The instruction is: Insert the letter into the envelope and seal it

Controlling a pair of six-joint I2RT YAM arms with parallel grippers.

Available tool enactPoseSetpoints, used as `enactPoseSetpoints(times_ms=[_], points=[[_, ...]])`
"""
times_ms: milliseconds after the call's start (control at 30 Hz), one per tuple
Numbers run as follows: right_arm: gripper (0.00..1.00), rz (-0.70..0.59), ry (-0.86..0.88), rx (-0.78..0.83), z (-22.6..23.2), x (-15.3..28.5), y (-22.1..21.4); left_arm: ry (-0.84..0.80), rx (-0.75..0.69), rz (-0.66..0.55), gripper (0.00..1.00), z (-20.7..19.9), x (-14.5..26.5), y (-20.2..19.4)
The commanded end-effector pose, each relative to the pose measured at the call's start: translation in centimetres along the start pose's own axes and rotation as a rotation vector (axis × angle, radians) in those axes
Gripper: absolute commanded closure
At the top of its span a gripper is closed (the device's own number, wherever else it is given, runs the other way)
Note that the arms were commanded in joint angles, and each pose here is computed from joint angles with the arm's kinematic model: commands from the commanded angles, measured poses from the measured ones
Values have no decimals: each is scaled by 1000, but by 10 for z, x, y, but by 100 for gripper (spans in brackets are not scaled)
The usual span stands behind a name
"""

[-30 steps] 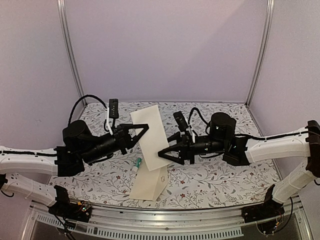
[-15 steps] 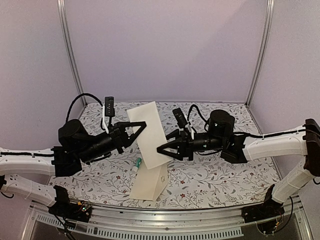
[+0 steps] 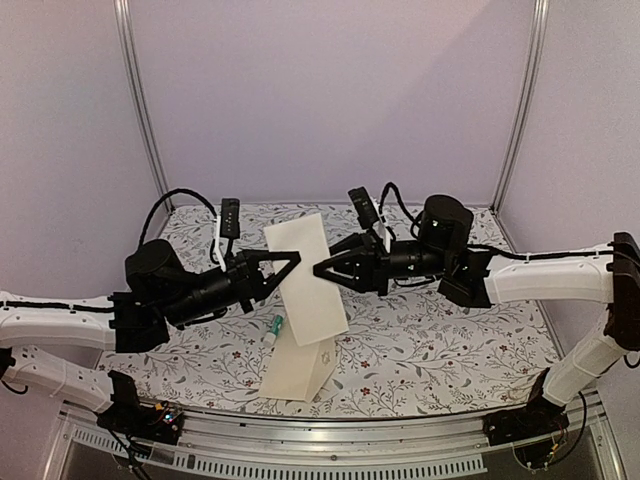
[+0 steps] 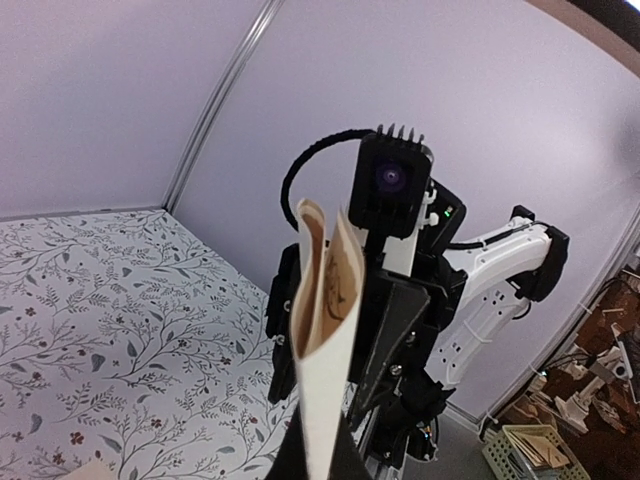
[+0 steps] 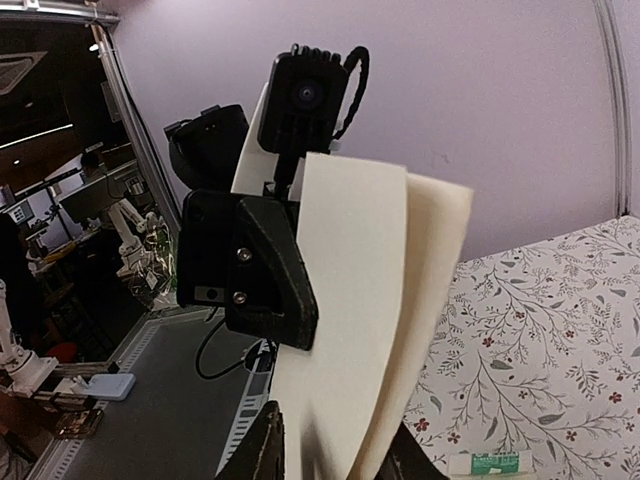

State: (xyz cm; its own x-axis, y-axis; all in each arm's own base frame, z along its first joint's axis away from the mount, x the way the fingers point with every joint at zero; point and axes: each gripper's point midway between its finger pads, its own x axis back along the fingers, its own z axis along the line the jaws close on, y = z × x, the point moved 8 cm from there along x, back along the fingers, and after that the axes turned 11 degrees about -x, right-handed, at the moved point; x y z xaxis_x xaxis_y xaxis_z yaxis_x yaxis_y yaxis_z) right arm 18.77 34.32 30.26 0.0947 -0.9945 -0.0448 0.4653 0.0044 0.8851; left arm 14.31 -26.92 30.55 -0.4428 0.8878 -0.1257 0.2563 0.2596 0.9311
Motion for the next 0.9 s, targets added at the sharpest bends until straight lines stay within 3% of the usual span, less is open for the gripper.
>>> enactPoseSetpoints(times_ms=[0,167,333,500,700,800,867], points=[[66,42,42,-20,-6,-4,-4,-37,-25,-25,100,-9,-1,11],[59,108,124,-40,-3,-5,-10,-62,-47,-12,100,-11,-3,9],[62,130,135,-40,-2,-5,-11,-61,-49,-12,100,-11,-3,10],[75,144,149,-44,-3,-7,-13,-53,-51,-15,100,-10,-2,9],[100,145,152,-45,-3,-7,-13,-38,-60,-7,96,-7,-7,6],[100,138,116,-59,-6,-4,-15,-33,-76,-2,83,-7,-9,4],[100,123,64,-71,-10,0,-15,-40,-109,-4,63,-7,-9,4]])
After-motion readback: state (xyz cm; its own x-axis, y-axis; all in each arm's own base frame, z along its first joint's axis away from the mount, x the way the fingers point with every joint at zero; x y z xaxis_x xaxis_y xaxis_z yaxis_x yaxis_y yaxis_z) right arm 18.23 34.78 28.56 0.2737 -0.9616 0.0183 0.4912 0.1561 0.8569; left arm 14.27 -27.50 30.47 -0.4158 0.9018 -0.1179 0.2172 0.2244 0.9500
